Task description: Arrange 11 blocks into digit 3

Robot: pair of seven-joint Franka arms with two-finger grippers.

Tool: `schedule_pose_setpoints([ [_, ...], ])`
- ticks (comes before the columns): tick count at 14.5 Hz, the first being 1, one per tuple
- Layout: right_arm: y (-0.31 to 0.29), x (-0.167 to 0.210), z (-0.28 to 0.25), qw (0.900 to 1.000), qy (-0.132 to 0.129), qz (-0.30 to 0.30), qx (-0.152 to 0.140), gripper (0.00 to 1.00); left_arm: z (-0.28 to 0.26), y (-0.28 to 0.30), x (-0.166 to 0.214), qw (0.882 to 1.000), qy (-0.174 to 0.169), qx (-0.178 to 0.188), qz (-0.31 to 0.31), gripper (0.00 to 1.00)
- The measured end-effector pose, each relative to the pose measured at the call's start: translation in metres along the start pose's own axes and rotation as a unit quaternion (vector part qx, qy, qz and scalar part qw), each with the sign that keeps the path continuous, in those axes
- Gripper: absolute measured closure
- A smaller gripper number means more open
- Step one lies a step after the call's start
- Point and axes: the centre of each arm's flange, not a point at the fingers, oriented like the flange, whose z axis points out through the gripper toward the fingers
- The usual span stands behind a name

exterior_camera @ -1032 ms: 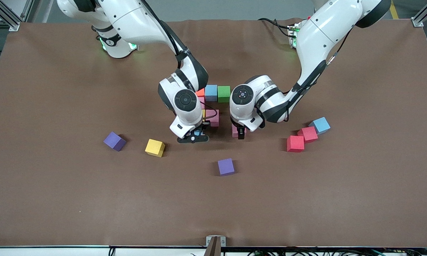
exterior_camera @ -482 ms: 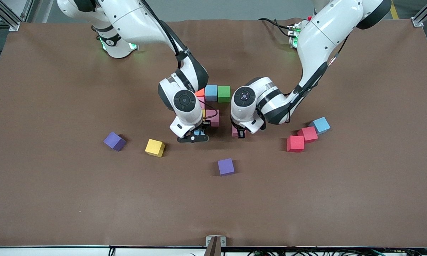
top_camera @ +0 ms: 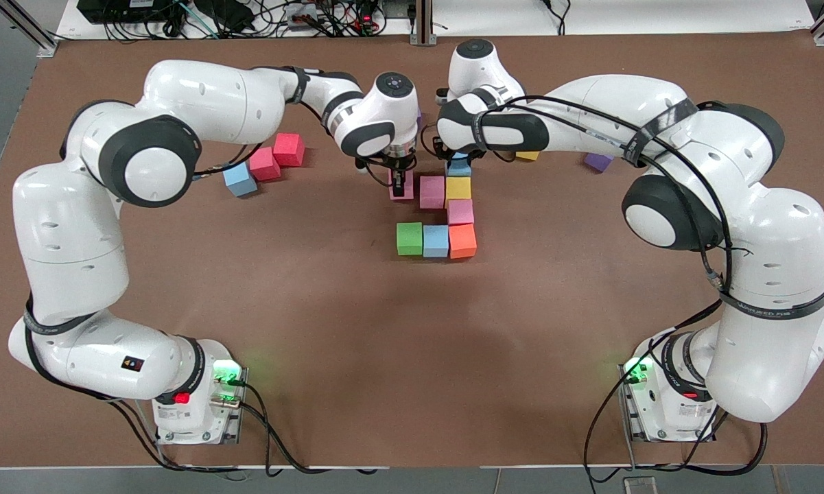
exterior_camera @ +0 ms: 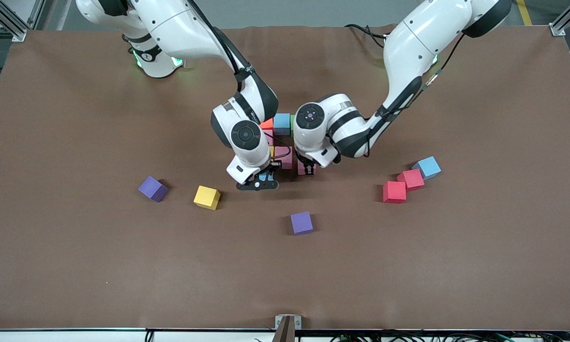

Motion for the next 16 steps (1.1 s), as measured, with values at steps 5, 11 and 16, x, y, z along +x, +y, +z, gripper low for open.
schedule_pose_setpoints([
  [5,0.004,-0.003,0.008,1.0,-0.003,0.004,0.0,0.51,0.0,-0.007,-0.009,1.0,-0.001,0.0,0.006,0.41],
  [11,0.004,-0.003,0.008,1.0,-0.003,0.007,0.004,0.51,0.008,-0.004,-0.011,1.0,-0.002,0.005,0.004,0.41],
  [16,0.003,-0.001,0.007,1.0,0.003,0.011,0.01,0.51,0.008,-0.009,-0.018,1.0,-0.004,0.005,0.01,0.41],
])
